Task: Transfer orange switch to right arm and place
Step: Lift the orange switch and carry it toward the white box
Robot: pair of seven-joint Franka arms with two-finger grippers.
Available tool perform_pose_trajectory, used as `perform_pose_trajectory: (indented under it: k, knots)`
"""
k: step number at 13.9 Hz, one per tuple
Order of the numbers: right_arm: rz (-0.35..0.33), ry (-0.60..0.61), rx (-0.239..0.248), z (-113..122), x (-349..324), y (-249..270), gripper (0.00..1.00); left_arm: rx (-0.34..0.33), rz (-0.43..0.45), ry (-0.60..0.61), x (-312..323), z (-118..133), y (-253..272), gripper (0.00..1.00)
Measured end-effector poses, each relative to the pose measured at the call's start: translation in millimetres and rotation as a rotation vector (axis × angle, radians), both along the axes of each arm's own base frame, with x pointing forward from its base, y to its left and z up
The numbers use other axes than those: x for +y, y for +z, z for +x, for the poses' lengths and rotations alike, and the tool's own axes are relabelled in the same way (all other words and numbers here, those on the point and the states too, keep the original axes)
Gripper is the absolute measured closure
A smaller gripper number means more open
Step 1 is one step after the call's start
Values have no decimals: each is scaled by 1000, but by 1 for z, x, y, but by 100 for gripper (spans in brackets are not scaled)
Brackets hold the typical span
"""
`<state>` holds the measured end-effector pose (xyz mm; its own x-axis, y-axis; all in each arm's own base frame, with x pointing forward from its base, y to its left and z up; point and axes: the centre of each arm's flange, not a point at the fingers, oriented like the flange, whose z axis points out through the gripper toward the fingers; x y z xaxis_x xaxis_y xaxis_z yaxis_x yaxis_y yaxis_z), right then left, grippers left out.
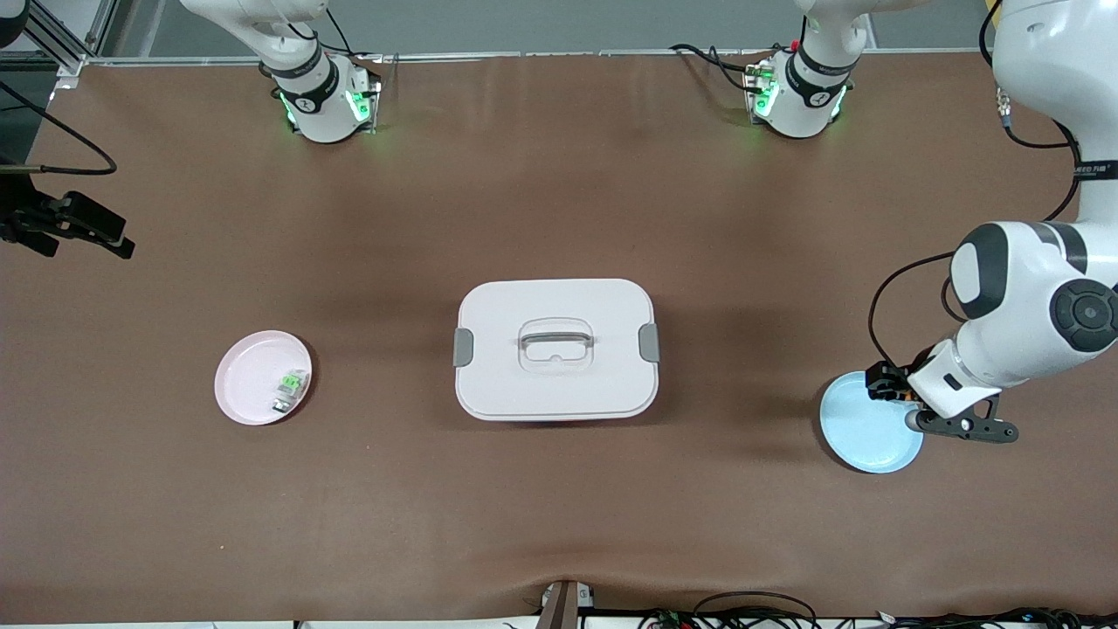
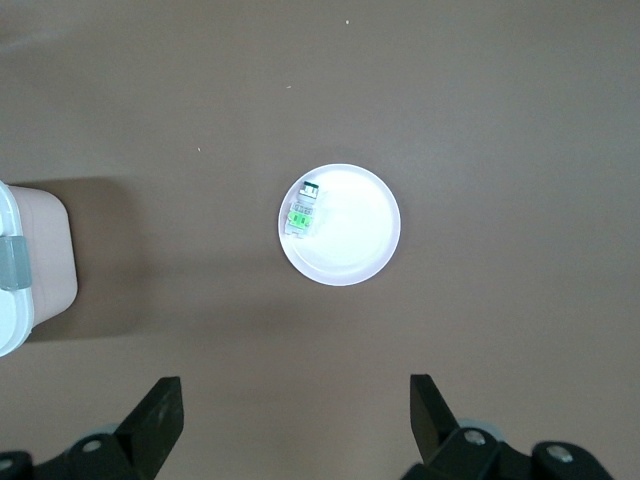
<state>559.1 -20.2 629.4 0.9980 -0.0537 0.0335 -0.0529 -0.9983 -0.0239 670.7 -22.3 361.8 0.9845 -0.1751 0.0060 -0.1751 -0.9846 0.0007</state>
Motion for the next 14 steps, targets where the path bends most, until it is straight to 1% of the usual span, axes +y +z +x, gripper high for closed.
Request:
perform_pose_trajectory:
  k: [3,6,10,12,14]
  knots:
    - [0,-1,-1,0,-1,1,0,46,-61,29,-9,-12,25,28]
    - [0,-4,-3,0,-2,2,0,96,-110,93,-29,-29,58,28]
    - [0,-5,-3,-1,-2,2,0,221,-110,189,-87,-55,100,28]
    - [0,-4,-3,-1,-2,2,0,284,-144,248,-116,-66,122,28]
    - [-1,0,-5,-1,0,3,0,331,-188,327,-140,-73,135,28]
